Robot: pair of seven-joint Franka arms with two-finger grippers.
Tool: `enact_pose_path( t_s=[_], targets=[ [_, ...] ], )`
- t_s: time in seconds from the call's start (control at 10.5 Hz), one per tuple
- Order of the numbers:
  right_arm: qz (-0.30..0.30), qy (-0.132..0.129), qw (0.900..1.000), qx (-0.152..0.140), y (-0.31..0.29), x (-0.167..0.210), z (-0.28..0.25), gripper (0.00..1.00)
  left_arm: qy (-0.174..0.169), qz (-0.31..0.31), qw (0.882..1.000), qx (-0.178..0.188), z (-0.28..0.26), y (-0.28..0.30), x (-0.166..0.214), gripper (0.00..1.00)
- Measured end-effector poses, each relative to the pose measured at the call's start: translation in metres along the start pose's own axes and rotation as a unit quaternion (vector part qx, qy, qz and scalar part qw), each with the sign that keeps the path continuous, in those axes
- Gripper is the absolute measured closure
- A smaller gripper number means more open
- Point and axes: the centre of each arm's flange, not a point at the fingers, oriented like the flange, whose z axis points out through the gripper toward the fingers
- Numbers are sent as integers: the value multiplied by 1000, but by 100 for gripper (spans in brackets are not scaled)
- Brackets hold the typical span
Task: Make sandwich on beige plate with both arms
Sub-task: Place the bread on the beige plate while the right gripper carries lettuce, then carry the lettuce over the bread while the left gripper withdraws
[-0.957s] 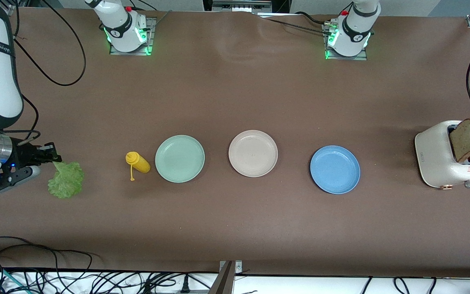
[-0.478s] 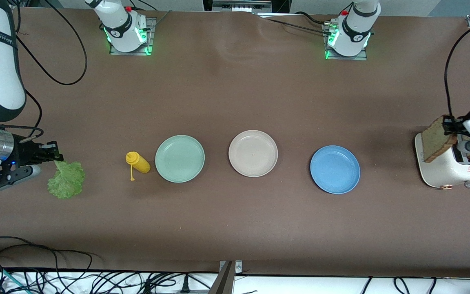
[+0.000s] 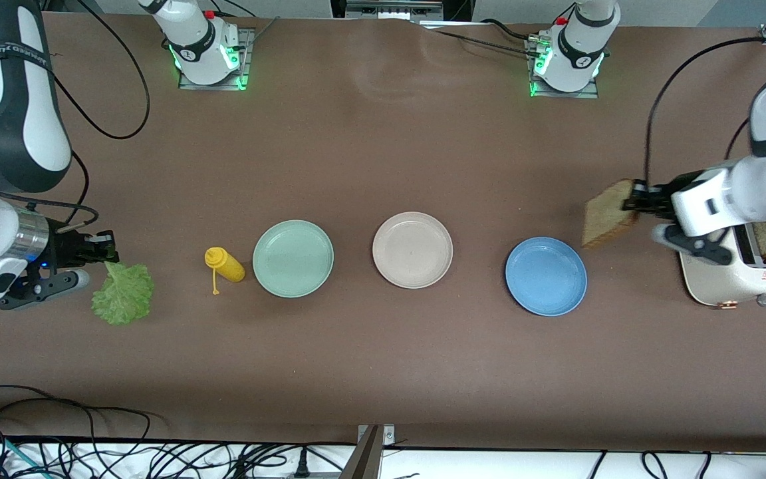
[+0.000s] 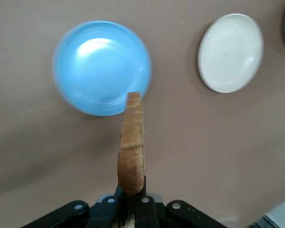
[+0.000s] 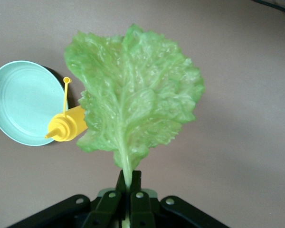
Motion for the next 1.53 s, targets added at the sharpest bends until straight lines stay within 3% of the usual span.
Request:
enact_pose_path(
  t_s=[0.19, 0.38, 0.67, 0.86, 1.34, 1.53],
  targets=[
    [1, -3, 1000, -7, -5, 2, 1, 96, -20, 16, 996, -87, 53, 35, 35, 91],
    [1, -3, 1000, -7, -4, 2, 1, 96, -6, 11, 985, -171, 100, 54, 71, 91],
    [0, -2, 1000, -8, -7, 2, 0, 96, -3, -4, 973, -231, 181, 76, 113, 91],
    [-9, -12, 1000, 0, -30, 2, -6, 96, -12, -18, 958, -287, 218, 84, 126, 91],
    [20, -11, 1000, 19, -129, 6, -46, 96, 30, 8, 949, -313, 276, 49, 153, 91],
    [41, -13, 999, 22, -154, 8, -44, 96, 38, 18, 948, -314, 283, 46, 157, 85]
  ],
)
